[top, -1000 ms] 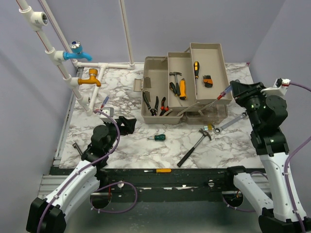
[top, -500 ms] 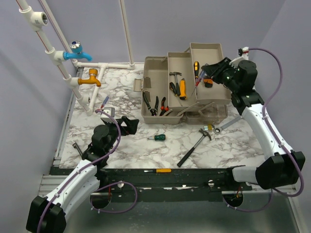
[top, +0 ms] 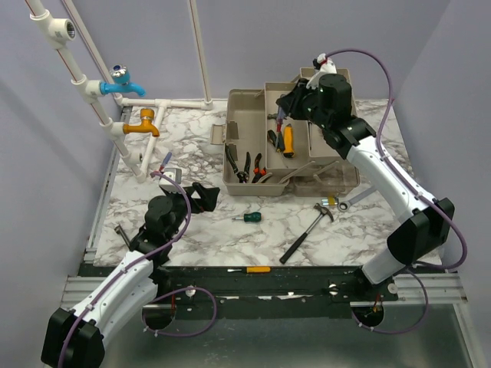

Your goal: Pack the tool kit

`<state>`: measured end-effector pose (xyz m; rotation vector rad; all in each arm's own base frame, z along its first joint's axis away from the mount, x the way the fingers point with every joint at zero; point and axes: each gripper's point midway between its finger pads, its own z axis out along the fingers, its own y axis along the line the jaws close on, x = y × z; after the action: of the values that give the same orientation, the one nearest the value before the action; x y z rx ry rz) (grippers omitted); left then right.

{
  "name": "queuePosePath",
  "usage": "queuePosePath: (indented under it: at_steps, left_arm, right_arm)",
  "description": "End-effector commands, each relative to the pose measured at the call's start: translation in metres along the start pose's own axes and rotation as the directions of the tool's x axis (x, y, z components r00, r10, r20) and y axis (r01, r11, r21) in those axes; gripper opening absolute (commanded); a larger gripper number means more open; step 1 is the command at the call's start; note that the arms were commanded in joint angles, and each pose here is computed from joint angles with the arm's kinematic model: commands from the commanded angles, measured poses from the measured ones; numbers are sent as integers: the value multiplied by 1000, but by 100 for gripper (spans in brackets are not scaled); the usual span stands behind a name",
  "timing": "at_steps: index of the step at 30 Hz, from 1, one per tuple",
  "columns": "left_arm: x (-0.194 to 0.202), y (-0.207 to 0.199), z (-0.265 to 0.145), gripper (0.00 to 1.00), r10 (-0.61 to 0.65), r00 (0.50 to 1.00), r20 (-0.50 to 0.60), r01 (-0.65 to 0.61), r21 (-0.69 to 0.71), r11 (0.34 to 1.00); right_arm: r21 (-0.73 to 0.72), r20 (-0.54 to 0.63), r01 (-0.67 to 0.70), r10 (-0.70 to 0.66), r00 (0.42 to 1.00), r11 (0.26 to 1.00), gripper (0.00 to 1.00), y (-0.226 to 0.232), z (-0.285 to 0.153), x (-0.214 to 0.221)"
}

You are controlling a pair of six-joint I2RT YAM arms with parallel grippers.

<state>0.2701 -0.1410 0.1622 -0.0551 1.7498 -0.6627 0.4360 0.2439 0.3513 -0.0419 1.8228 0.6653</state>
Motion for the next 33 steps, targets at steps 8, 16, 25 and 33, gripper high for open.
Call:
queuePosePath:
  at_steps: [8, 16, 25, 33]
  left_arm:
    - [-11, -7, 1, 98, 0, 1000, 19, -1, 19, 1000]
    - [-9, -6, 4, 98, 3, 1000, 10, -4, 14, 1000]
    - [-5, -8, 10, 98, 10, 1000, -16, -9, 24, 1000]
    - [3, -1, 19, 98, 8, 997, -82, -9, -19, 1000]
  right_arm:
    - [306, -165, 253, -210, 964, 918, 1, -67, 35, 11]
    - [401, -262, 345, -255, 931, 849, 59, -91, 56, 29]
    - [352, -151, 292, -254, 955, 889, 75, -64, 29, -5]
    - [484, -7, 228, -258, 966, 845, 73, -72, -41, -54]
